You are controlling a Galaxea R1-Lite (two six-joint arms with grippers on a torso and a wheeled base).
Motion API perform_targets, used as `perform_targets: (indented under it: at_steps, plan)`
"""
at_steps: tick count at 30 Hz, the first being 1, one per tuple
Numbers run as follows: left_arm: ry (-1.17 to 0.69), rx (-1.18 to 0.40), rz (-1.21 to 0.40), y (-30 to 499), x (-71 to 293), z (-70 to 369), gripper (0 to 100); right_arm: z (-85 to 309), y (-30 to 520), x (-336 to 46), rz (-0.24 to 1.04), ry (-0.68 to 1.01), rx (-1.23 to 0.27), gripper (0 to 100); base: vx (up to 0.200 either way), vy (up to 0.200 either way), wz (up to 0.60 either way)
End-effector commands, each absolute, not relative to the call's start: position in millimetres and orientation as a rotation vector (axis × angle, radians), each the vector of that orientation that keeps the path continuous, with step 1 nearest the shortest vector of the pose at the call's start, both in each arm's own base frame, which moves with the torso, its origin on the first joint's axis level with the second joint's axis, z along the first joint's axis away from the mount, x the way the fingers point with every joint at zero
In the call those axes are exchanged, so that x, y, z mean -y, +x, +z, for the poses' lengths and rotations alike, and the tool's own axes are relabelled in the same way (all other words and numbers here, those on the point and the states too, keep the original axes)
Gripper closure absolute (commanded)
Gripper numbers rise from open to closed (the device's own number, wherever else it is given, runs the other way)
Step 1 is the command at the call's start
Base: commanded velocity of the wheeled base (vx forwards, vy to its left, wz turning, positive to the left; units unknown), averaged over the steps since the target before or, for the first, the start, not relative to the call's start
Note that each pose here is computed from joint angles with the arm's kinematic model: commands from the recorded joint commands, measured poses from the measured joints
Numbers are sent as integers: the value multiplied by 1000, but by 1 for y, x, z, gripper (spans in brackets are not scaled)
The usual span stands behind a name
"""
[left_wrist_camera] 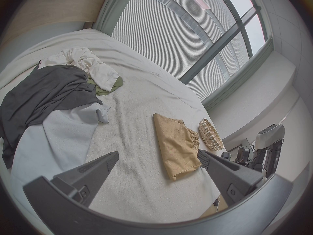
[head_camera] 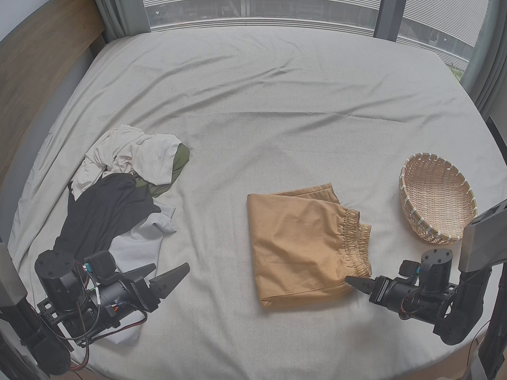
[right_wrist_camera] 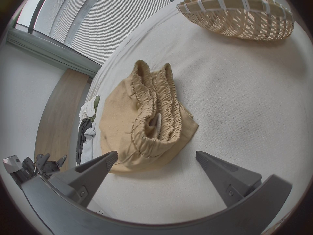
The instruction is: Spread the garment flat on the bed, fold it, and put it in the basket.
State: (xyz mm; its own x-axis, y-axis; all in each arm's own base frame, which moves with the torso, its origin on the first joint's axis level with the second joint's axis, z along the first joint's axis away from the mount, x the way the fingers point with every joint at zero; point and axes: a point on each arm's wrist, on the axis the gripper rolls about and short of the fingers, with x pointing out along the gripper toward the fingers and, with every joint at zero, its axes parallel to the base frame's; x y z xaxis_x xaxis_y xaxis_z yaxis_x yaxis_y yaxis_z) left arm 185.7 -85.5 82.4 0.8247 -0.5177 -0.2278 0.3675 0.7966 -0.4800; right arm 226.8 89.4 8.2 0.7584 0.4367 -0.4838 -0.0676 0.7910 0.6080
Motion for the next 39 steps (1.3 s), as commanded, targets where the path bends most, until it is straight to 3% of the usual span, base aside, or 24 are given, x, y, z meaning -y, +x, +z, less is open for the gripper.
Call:
perform_targets:
  at_steps: [1, 16, 17, 28, 39]
  plan:
    - [-435, -372, -477, 182, 83, 81, 0, -7, 238, -94, 282, 598, -685, 0, 0, 0, 0]
    - [-430, -364, -453, 184, 83, 81, 0, -2, 285, -119, 344, 609, -514, 0, 0, 0, 0]
    - [-427, -363, -453, 184, 83, 81, 0, -1, 286, -120, 338, 607, -505, 100, 0, 0, 0]
    - [-402, -353, -454, 186, 84, 81, 0, 14, 282, -128, 375, 608, -462, 100, 0, 0, 0]
    - [-280, -329, -464, 188, 82, 79, 0, 95, 244, -165, 661, 636, -281, 100, 0, 0, 0]
